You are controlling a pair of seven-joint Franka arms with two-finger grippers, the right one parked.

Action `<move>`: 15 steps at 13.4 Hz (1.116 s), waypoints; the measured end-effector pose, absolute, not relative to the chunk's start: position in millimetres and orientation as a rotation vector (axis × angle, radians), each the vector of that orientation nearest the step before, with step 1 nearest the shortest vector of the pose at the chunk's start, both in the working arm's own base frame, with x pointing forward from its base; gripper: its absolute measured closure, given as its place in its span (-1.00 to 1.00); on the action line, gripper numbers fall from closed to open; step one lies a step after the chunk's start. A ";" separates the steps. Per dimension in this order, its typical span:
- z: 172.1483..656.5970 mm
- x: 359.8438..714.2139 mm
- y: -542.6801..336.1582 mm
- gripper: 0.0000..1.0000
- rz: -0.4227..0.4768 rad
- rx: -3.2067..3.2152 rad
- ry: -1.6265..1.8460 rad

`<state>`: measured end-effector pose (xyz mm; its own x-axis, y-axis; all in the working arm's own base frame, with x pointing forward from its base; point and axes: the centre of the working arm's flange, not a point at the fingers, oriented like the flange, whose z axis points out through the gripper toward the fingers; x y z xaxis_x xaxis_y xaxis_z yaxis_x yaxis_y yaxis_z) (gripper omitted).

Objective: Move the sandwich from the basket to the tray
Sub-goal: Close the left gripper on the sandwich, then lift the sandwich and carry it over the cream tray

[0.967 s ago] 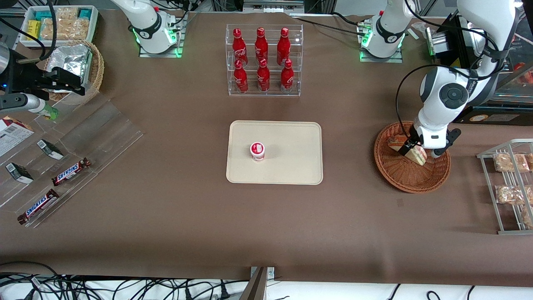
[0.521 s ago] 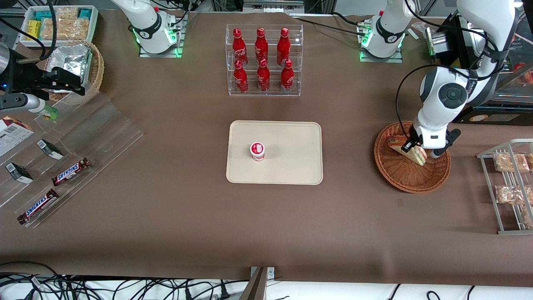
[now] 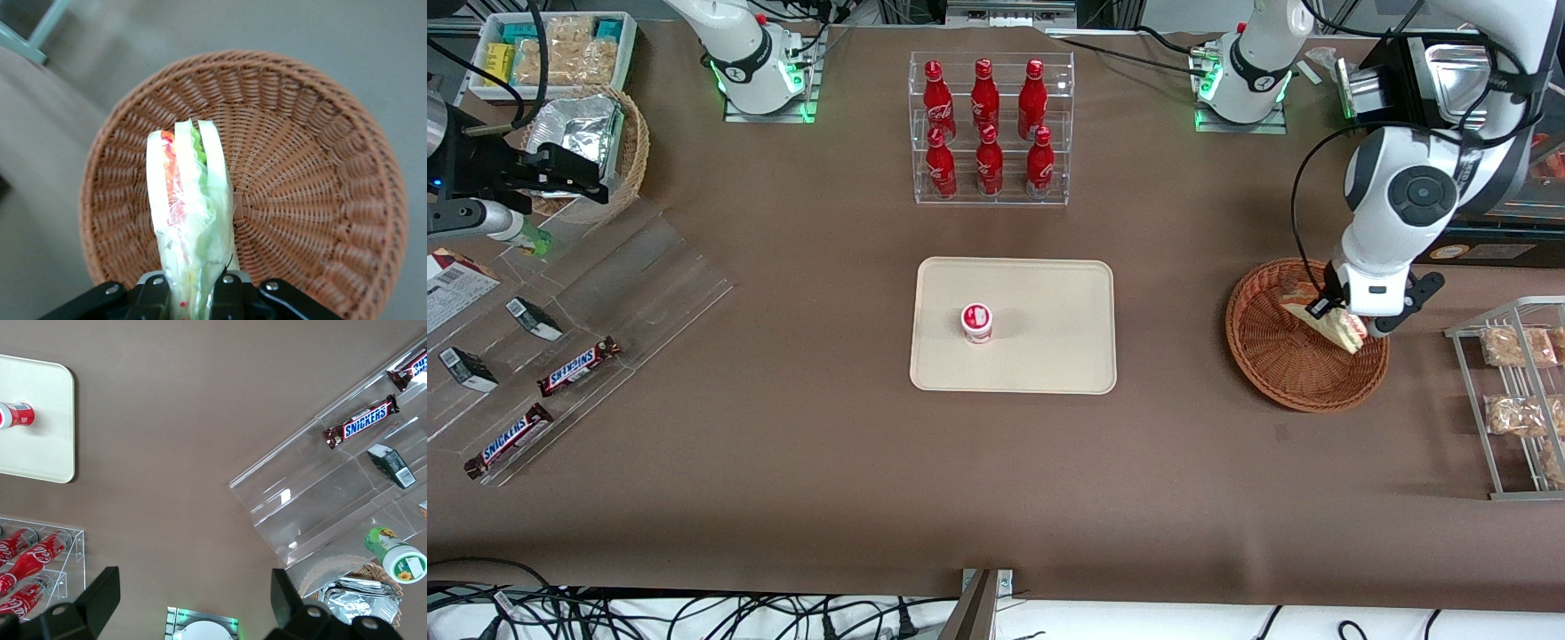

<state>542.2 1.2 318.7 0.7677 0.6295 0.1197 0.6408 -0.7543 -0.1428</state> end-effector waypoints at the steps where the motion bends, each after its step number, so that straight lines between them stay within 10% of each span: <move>1: 340.4 551.1 -4.9 0.62 -0.055 -2.804 -0.990; 8: 502.3 586.2 -32.2 0.62 0.122 -2.992 -0.666; 15: 511.9 565.3 -182.4 0.62 0.119 -3.105 -0.062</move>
<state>565.3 -182.4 511.9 0.9963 0.0409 -0.0759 0.0383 -0.9986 -0.0354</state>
